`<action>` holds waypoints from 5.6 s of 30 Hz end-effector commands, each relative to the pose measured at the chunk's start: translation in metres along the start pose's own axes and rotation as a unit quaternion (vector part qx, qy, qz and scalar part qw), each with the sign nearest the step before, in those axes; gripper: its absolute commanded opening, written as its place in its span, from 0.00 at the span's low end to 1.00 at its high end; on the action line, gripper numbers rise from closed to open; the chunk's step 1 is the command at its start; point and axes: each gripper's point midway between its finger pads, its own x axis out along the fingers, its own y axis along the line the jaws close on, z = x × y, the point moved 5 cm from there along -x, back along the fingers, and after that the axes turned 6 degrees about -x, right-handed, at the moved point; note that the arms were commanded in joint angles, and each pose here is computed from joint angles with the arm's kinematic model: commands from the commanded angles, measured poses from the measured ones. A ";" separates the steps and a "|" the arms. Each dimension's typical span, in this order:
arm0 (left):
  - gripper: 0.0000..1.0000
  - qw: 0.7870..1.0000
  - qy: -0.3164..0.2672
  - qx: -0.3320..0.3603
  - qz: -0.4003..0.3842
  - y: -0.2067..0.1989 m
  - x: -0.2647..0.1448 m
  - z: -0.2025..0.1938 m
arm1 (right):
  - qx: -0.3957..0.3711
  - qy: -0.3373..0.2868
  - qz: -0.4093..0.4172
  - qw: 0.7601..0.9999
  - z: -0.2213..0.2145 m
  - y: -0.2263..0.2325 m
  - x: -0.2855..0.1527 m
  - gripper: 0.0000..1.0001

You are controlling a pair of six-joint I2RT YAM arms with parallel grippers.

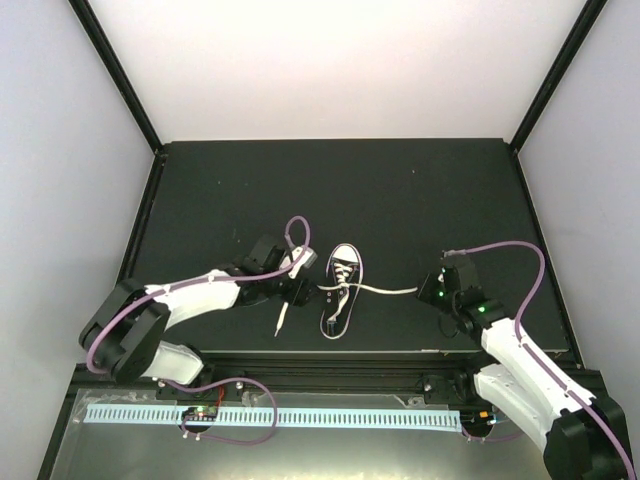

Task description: Tie the shoes

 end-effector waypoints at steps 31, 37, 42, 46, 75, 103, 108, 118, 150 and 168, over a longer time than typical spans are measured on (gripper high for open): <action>0.02 0.977 -0.023 0.170 0.124 -0.001 0.038 0.020 | -0.015 0.010 0.030 0.999 0.004 0.010 0.003 0.02; 0.06 0.977 -0.042 0.177 0.110 -0.006 0.030 0.022 | -0.018 0.008 0.028 0.999 0.006 0.011 0.002 0.02; 0.32 0.973 -0.028 0.176 0.145 0.003 0.034 0.023 | -0.017 0.009 0.031 0.999 0.006 0.012 0.002 0.01; 0.40 0.971 -0.021 0.178 0.158 0.007 0.036 0.023 | -0.018 0.010 0.031 0.999 0.006 0.012 0.002 0.02; 0.01 0.988 -0.094 0.101 0.076 -0.021 0.016 0.037 | -0.034 -0.016 0.028 0.999 0.025 0.020 0.000 0.02; 0.01 0.981 -0.164 0.088 -0.058 -0.062 -0.014 0.036 | -0.223 0.056 0.304 0.925 0.076 0.185 0.014 0.79; 0.02 0.980 -0.165 0.090 -0.067 -0.065 -0.015 0.038 | -0.266 0.097 0.415 0.865 0.015 0.171 -0.005 0.72; 0.02 0.982 -0.157 0.088 -0.063 -0.063 -0.013 0.034 | -0.310 0.103 0.417 0.848 -0.019 0.179 0.012 0.55; 0.65 0.977 -0.202 0.060 0.020 -0.042 -0.056 0.021 | -0.317 0.064 0.369 0.871 -0.023 0.171 0.025 0.02; 0.69 0.986 0.019 0.055 0.159 0.031 0.021 0.053 | -0.314 0.068 0.381 0.867 -0.026 0.172 0.025 0.02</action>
